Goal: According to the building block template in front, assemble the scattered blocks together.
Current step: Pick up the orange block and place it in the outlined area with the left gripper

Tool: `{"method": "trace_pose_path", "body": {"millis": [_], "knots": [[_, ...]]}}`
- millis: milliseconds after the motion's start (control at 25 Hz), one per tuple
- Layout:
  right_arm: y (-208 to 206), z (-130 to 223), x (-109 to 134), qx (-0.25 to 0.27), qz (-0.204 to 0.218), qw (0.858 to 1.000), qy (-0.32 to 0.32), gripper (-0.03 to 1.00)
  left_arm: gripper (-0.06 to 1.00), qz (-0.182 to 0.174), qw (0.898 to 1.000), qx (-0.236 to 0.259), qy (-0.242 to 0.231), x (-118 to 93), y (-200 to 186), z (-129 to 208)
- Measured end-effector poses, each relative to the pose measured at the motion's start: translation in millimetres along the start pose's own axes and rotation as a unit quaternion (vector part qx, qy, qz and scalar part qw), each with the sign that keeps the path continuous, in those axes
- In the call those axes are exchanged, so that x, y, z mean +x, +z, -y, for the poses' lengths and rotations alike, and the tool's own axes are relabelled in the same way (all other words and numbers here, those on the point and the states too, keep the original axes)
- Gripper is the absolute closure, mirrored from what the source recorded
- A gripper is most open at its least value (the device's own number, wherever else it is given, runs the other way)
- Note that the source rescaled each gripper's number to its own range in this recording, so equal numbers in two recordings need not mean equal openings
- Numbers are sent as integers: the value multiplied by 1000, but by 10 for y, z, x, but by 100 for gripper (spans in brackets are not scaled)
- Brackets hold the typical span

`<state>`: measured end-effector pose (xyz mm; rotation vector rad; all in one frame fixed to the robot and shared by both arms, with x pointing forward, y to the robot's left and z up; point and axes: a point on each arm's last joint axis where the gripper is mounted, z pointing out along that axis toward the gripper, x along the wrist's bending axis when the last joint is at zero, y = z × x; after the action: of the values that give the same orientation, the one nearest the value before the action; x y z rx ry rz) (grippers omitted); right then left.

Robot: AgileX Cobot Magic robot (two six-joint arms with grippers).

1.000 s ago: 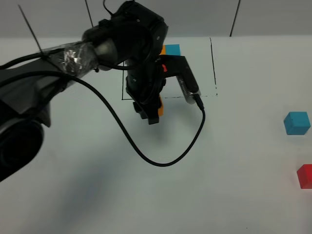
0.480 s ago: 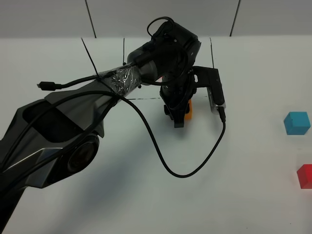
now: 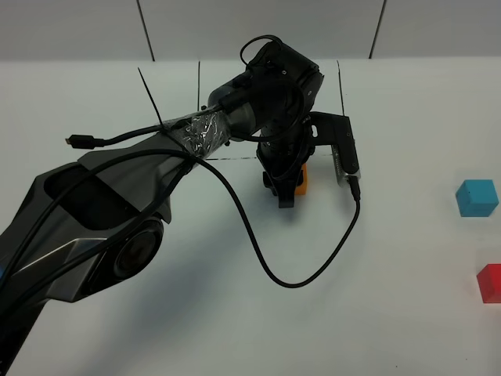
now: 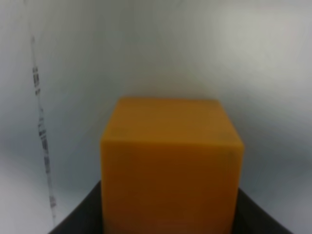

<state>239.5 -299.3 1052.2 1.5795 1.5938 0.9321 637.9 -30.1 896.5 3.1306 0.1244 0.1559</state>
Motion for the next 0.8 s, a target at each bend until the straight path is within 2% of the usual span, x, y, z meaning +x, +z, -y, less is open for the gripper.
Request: {"method": "trace_pose_path", "body": {"millis": [720, 800], "knots": [[0, 0, 0, 0, 0, 1000, 0, 22, 94, 0, 1000, 0, 0, -1, 0, -1], [0, 0, 0, 0, 0, 1000, 0, 22, 91, 0, 1000, 0, 0, -1, 0, -1]]}}
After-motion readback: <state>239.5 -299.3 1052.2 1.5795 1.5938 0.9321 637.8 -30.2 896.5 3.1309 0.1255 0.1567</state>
